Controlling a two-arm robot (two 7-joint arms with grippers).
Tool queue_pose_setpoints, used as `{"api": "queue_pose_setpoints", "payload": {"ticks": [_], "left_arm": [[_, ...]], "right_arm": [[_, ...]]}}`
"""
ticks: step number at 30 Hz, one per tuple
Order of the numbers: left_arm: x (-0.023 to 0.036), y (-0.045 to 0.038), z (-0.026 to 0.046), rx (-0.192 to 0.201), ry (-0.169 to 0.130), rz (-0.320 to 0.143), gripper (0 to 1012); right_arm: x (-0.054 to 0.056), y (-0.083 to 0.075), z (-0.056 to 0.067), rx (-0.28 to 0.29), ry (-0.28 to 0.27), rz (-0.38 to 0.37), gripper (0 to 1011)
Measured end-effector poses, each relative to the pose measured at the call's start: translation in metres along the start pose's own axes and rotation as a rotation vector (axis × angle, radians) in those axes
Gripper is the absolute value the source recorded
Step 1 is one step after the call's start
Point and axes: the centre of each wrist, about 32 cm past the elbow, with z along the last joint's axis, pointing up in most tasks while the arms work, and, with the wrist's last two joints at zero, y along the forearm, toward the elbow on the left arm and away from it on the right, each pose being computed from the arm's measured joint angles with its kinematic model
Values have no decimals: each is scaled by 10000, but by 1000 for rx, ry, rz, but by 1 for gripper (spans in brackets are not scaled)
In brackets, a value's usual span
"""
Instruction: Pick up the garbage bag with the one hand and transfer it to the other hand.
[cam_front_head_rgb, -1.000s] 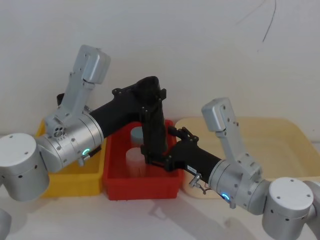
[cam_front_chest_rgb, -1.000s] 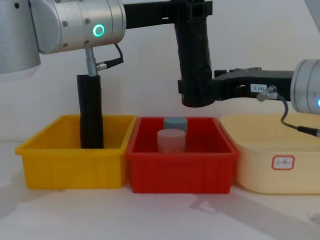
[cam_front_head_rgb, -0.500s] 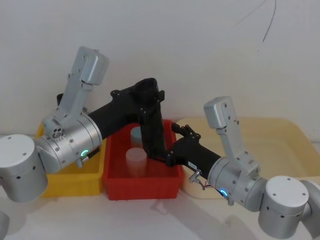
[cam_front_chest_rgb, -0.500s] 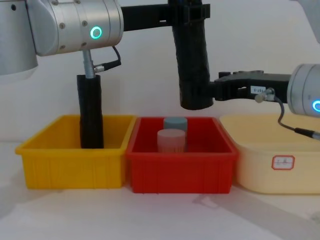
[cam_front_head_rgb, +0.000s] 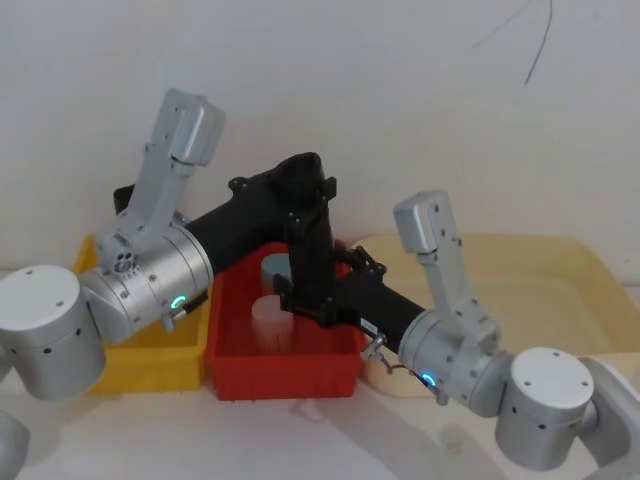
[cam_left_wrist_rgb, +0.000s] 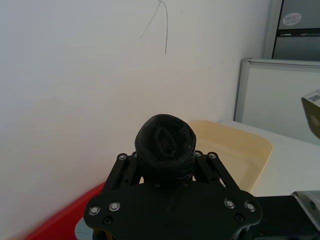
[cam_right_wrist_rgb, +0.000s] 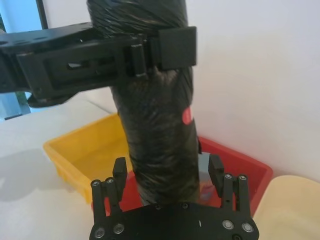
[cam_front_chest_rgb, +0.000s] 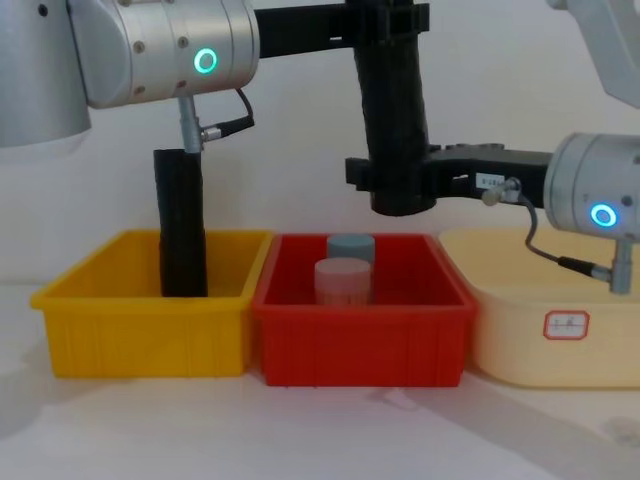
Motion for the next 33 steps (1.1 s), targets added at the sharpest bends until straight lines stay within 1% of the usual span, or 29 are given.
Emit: {"api": "queue_pose_setpoints", "payload": {"ticks": [6,14,22,24,25,27,28,29,32,33], "left_arm": [[-16,-32,-3,2,5,-3,371],[-26,-52,-15,11,9,-8,371],[-37,-69,-25,20,13,-14,371],[-39,-71,-26,21,14,-14,371],[-39,-72,-26,22,14,-15,371],[-42,-75,-29,23,16,-16,371],[-43,-76,-29,23,16,-16,371],[-44,-78,-31,24,16,-17,371],[-46,-80,-32,25,17,-18,371],[-47,-80,-32,26,17,-18,371]], "right_arm": [[-1,57,10,13,1,7,1000],[21,127,37,29,-3,13,1000],[41,164,59,37,-5,18,1000],[43,169,61,38,-6,18,979],[46,174,65,40,-6,19,945],[48,177,65,40,-6,19,919],[50,181,68,41,-7,19,876],[51,182,70,42,-7,19,876],[55,188,73,43,-7,20,770],[55,189,73,43,-7,20,753]]}}
